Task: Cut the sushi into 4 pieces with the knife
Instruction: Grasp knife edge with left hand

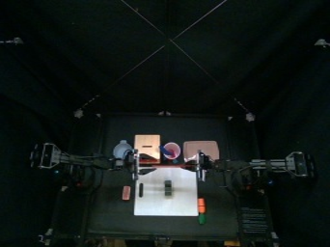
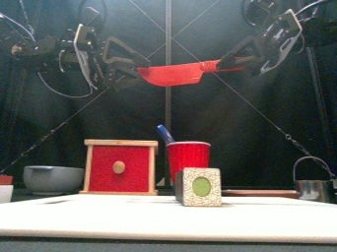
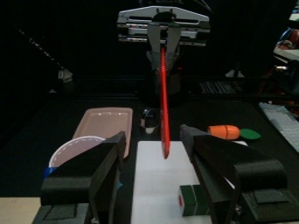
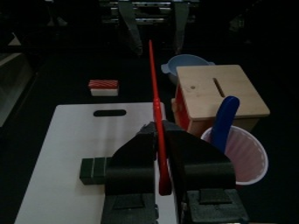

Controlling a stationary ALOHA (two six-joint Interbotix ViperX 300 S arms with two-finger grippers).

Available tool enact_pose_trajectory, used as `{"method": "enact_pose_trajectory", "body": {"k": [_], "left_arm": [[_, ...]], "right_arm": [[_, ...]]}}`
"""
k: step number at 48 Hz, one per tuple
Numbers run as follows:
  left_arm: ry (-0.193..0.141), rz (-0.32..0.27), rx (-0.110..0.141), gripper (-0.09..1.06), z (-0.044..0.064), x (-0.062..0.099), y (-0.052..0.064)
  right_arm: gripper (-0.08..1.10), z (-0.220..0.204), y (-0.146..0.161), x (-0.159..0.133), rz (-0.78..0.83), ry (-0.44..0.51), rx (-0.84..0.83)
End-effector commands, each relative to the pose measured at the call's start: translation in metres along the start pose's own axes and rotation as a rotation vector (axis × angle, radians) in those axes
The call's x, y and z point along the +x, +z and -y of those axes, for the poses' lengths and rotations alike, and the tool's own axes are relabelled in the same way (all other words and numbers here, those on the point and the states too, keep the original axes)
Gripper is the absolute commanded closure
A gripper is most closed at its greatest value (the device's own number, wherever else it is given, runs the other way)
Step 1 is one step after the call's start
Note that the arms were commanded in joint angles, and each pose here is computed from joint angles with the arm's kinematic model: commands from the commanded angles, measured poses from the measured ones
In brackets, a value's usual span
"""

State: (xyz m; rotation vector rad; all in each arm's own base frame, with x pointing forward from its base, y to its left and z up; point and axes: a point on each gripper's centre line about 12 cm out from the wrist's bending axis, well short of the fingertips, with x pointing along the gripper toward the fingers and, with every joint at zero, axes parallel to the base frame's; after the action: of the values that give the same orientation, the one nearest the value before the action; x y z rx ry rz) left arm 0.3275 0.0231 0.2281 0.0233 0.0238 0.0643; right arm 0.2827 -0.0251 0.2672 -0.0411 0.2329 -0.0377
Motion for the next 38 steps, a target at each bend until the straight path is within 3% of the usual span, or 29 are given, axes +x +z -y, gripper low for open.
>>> {"method": "enact_pose_trajectory", "body": {"k": [1,28,38], "left_arm": [[0.0,0.034,0.003,0.1,-0.0001,0.0064,0.009],[0.001,0.017,0.001,0.12,-0.0005,0.0045,0.0036],[-0.001,0.009,0.005,0.28,-0.0002,0.0067,0.0011]], "right_arm": [[0.87,0.0022,0.013,0.0001,0.041,-0.005,0.0],[0.87,0.0021,0.0142,0.0006,0.045,-0.004,-0.004],[0.87,0.002,0.0156,0.001,0.051,-0.002,-0.008]]}}
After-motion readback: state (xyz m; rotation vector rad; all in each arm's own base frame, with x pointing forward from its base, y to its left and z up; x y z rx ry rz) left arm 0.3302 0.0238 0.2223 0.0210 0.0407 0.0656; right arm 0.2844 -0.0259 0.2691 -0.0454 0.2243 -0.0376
